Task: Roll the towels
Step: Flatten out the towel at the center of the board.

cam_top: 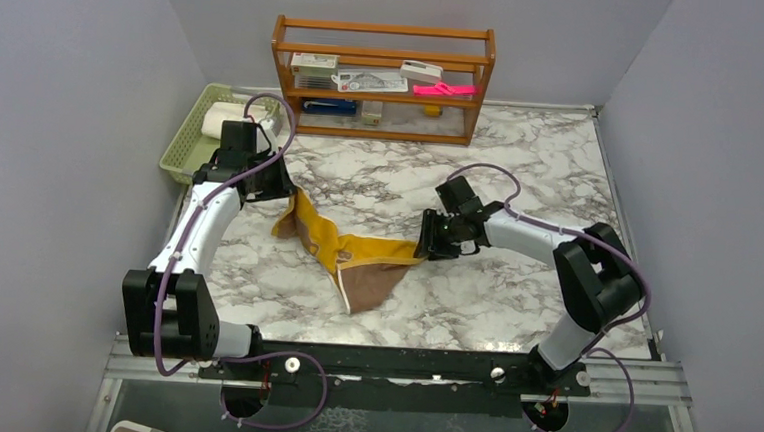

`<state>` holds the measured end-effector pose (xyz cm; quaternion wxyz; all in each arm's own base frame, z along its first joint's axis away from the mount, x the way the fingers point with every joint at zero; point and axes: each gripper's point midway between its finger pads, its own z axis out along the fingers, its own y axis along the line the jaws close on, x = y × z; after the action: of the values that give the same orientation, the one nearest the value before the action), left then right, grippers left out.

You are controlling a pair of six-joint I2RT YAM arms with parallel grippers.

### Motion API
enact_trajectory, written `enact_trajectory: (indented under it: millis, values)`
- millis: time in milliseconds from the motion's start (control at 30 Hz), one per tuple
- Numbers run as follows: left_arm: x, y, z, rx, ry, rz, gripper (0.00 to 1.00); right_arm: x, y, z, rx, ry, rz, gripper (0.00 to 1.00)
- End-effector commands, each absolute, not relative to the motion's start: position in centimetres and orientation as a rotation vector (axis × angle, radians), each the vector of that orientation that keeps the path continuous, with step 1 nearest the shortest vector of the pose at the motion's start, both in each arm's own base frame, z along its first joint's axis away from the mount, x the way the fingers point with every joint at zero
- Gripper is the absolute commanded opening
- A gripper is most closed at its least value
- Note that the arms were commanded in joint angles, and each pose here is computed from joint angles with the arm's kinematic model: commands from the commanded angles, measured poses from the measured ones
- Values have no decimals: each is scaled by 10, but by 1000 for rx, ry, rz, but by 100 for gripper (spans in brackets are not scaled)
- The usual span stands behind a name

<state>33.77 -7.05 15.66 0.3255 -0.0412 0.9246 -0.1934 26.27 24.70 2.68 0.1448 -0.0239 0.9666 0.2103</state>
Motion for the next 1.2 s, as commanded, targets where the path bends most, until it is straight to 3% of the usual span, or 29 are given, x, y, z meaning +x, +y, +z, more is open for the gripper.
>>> enact_trajectory:
  millis: [0,33,67,167,300,367,667,1033,1167]
  values:
    - [336,-67,162,-92,2403,-472,0,286,246,29,-25,2709,646,30]
    - [337,-65,162,-93,2402,-459,0,292,247,31,-36,2695,666,10]
    - [339,-62,166,-96,2395,-441,0,301,250,38,-61,2666,704,2]
    - [347,-40,219,-136,2257,-377,0,335,251,102,-195,2485,792,1]
    - [340,-9,308,-194,2075,-230,0,378,176,262,-92,2023,763,1]
    - [333,-10,335,-184,2020,-239,0,378,158,304,-101,1942,698,1]
    - [302,-3,397,-127,1917,-158,0,355,139,342,-163,1870,580,1]
    - [211,-67,398,90,1786,-445,0,221,128,408,-378,1596,614,1]
    - [195,-78,392,124,1777,-483,0,201,117,404,-343,1620,592,1]
